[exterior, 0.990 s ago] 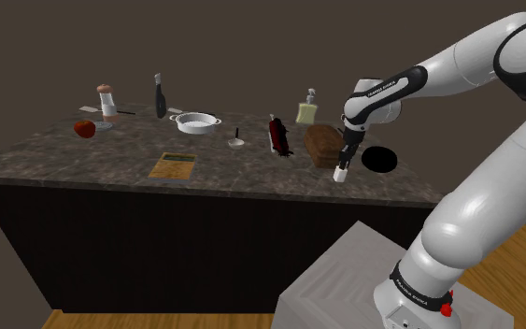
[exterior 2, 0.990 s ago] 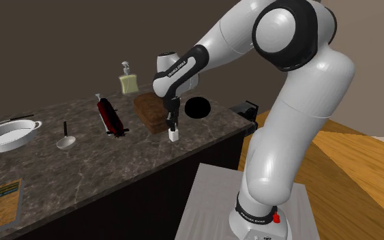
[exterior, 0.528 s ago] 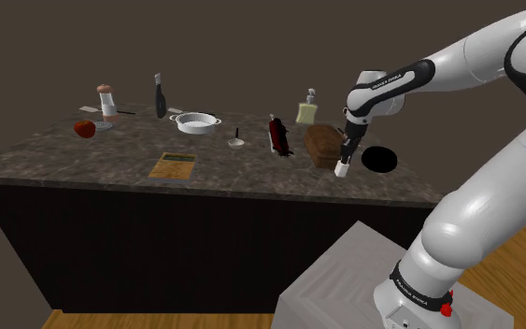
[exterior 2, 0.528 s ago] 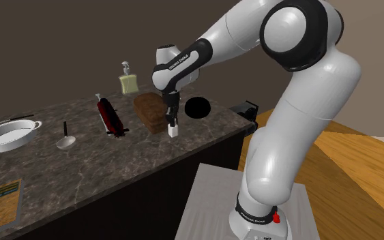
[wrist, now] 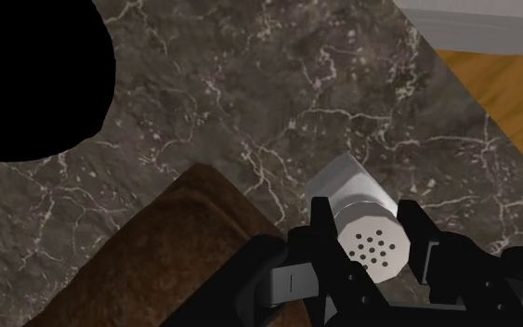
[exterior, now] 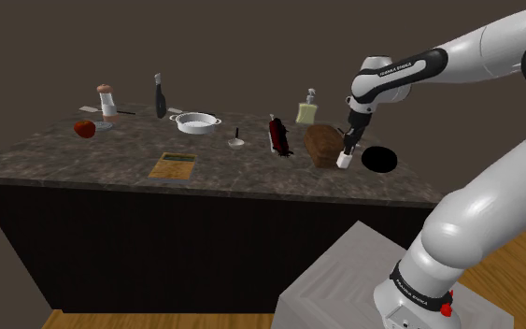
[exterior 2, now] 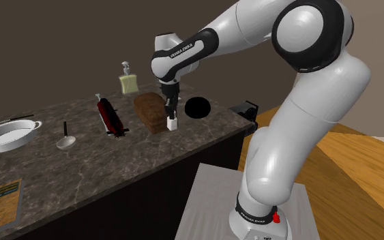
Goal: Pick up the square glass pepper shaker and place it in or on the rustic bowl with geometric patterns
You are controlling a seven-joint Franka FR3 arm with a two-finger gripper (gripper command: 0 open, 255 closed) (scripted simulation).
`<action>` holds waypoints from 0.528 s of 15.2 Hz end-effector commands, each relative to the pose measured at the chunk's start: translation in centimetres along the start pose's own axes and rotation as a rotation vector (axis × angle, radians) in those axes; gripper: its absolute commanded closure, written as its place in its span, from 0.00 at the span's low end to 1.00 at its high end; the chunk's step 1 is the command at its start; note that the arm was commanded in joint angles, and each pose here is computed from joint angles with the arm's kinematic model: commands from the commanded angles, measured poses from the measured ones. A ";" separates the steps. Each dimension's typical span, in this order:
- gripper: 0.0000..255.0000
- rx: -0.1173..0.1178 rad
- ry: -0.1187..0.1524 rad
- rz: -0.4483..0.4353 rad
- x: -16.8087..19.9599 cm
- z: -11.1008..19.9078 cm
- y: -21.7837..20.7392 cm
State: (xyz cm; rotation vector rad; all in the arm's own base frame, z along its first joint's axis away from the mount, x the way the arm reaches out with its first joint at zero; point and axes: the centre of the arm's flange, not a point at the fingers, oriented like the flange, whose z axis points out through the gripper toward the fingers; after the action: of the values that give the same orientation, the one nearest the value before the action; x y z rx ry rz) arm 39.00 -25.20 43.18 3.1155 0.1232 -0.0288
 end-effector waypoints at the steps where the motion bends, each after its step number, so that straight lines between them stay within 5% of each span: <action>1: 1.00 0.000 0.000 0.000 0.0 -1.0 0.2; 8: 1.00 0.000 0.000 0.000 -0.1 -4.7 0.3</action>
State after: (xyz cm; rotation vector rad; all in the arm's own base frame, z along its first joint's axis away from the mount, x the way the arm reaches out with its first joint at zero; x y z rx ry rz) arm 38.97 -25.40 47.34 3.1154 0.1235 -0.0287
